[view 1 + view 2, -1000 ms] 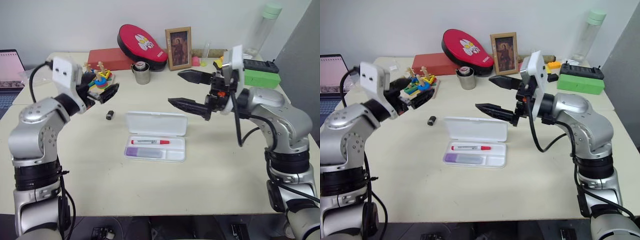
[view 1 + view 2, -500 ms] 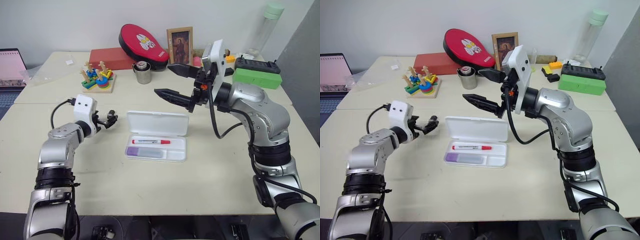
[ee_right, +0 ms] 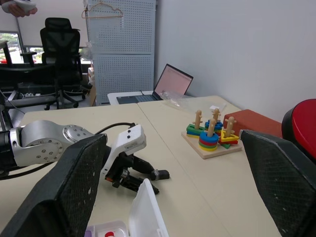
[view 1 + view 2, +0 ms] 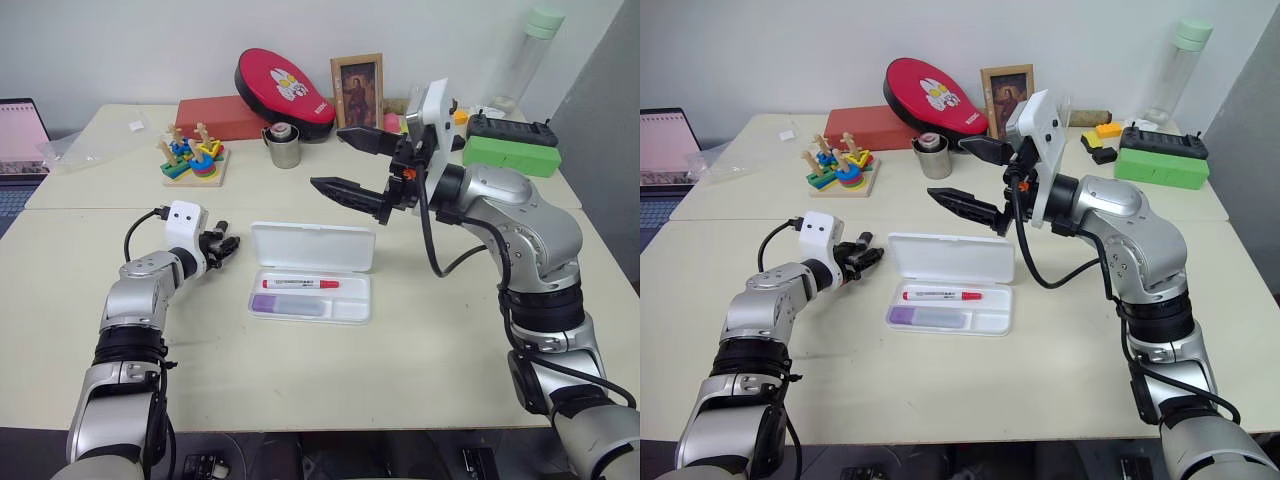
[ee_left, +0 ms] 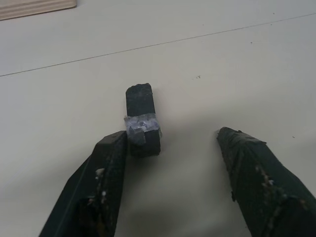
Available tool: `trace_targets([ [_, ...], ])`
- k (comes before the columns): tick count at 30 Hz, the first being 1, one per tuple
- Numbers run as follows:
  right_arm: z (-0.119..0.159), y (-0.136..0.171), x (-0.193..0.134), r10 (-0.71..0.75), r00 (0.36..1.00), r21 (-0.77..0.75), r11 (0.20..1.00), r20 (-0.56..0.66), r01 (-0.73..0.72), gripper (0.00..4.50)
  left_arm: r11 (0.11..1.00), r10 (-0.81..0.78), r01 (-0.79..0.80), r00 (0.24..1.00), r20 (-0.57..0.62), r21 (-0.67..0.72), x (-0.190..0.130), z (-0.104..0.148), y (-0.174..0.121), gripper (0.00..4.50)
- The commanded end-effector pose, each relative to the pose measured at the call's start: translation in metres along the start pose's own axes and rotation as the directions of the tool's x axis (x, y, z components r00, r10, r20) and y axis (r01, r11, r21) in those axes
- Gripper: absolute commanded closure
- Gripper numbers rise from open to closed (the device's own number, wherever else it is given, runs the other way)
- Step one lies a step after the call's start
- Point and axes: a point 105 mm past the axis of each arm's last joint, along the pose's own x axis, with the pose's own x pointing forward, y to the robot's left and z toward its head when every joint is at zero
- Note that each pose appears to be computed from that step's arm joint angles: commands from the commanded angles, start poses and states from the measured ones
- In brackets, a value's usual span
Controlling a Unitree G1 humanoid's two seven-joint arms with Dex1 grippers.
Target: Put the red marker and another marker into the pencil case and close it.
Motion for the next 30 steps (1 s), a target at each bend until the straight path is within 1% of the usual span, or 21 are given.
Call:
trace_targets([
  [1,0.013,0.004,0.000,0.015,0.999,-0.046,0.999,0.036,-0.013,0.00,1.000,0.024,-0.025,0.999,0.031,0.019,-0.001,0.011,0.006,2.44],
  [2,0.012,0.004,0.000,0.015,0.999,-0.045,0.999,0.035,-0.014,0.00,0.999,0.025,-0.026,0.999,0.030,0.019,0.000,0.011,0.006,2.56],
  [4,0.012,0.004,0.000,0.015,0.999,-0.045,0.999,0.034,-0.013,0.00,0.999,0.028,-0.029,0.999,0.030,0.017,0.000,0.011,0.006,3.06],
  [5,0.011,0.004,0.000,0.015,0.999,-0.044,0.999,0.033,-0.013,0.00,0.999,0.031,-0.031,0.999,0.030,0.014,0.001,0.010,0.007,3.21],
  [9,0.011,0.004,-0.001,0.014,0.999,-0.044,0.999,0.031,-0.012,0.00,0.999,0.041,-0.041,0.999,0.031,0.013,0.001,0.008,0.009,4.02],
  [12,0.010,0.004,-0.002,0.017,0.999,-0.046,0.999,0.029,-0.015,0.00,0.999,0.051,-0.051,0.998,0.034,0.004,-0.001,0.007,0.013,4.23],
  [19,0.011,0.001,-0.005,0.015,0.999,-0.050,0.999,0.031,-0.013,0.00,0.997,0.076,-0.076,0.996,0.054,0.008,-0.004,0.012,0.021,4.25],
  [22,0.011,-0.001,-0.007,0.004,0.999,-0.055,0.998,0.033,-0.002,0.00,0.995,0.086,-0.092,0.987,0.134,0.041,-0.009,0.035,0.025,4.26],
  [24,0.012,-0.002,-0.009,-0.002,0.999,-0.060,0.998,0.038,0.004,0.00,0.996,0.061,-0.075,0.973,0.223,0.055,-0.015,0.060,0.021,4.26],
  [25,0.013,-0.004,-0.011,-0.007,0.999,-0.061,0.998,0.040,0.010,0.00,0.995,0.037,-0.061,0.959,0.280,0.076,-0.020,0.077,0.017,4.26],
  [27,0.015,-0.008,-0.017,-0.021,0.999,-0.070,0.997,0.037,0.024,0.00,0.989,-0.030,-0.025,0.930,0.366,0.143,-0.031,0.106,0.006,4.26],
  [30,0.020,-0.016,-0.038,-0.034,0.999,-0.079,0.996,0.023,0.036,0.00,0.947,-0.224,0.084,0.865,0.448,0.310,-0.051,0.145,-0.026,4.26],
])
